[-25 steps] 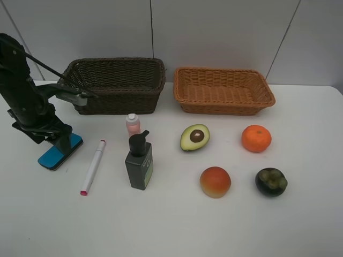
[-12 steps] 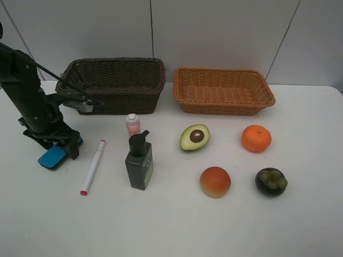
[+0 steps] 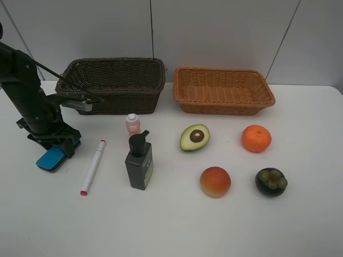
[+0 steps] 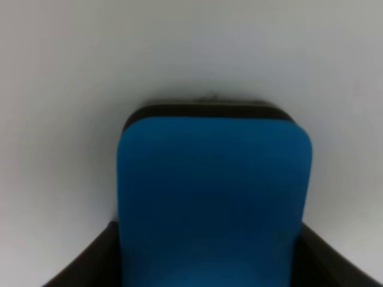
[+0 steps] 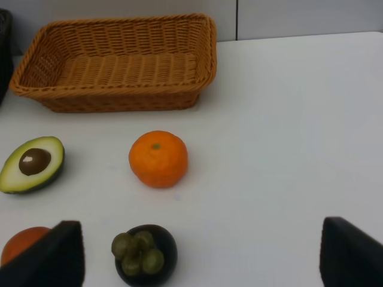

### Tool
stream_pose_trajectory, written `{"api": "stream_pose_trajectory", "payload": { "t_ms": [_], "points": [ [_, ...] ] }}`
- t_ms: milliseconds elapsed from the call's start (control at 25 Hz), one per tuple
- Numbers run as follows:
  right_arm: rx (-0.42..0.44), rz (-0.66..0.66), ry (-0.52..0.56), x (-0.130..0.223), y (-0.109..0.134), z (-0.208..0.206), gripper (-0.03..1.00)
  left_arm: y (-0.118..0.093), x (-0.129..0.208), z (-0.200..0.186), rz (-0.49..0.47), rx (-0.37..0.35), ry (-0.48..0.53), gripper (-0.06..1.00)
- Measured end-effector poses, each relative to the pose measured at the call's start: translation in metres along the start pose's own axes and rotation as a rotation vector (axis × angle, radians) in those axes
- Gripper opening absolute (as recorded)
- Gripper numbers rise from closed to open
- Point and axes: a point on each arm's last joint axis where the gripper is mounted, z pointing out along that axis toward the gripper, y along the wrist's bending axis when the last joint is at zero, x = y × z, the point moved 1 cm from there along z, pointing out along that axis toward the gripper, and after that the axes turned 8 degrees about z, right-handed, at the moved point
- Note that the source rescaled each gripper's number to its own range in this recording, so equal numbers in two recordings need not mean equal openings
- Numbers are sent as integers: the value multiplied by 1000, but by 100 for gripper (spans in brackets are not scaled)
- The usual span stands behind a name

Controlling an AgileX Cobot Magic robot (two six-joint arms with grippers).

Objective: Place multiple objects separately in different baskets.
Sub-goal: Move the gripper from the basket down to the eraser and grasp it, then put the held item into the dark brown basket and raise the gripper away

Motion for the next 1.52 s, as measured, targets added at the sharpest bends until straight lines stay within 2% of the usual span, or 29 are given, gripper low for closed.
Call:
{"api": "stream_pose_trajectory", "payload": {
  "t_ms": [160, 240, 400, 520, 720, 840, 960, 1200, 1400, 1480, 1520],
  "points": [
    [0, 0, 0, 0, 0, 0, 99, 0, -2, -5, -16, 15, 25, 54],
    [0, 0, 0, 0, 0, 0, 99, 2, -11, -19, -43, 16, 11, 54],
    [0, 0, 0, 0, 0, 0, 99, 8, -46, -79, -129, 26, -122, 54],
    [0, 0, 0, 0, 0, 0, 99, 10, -73, -127, -146, 48, -234, 54],
    [0, 0, 0, 0, 0, 0, 99, 20, -112, -187, -182, 13, -456, 54],
    [0, 0, 0, 0, 0, 0, 99, 29, -130, -190, -215, -2, -505, 54],
    [0, 0, 0, 0, 0, 0, 99, 39, -146, -172, -266, -18, -514, 54],
    [0, 0, 0, 0, 0, 0, 99, 58, -157, -114, -338, -91, -422, 54],
    [0, 0, 0, 0, 0, 0, 99, 66, -155, -104, -333, -161, -385, 54],
    [0, 0, 0, 0, 0, 0, 99, 66, -155, -104, -334, -165, -385, 61],
    [0, 0, 0, 0, 0, 0, 99, 67, -155, -104, -335, -166, -384, 72]
  ]
}}
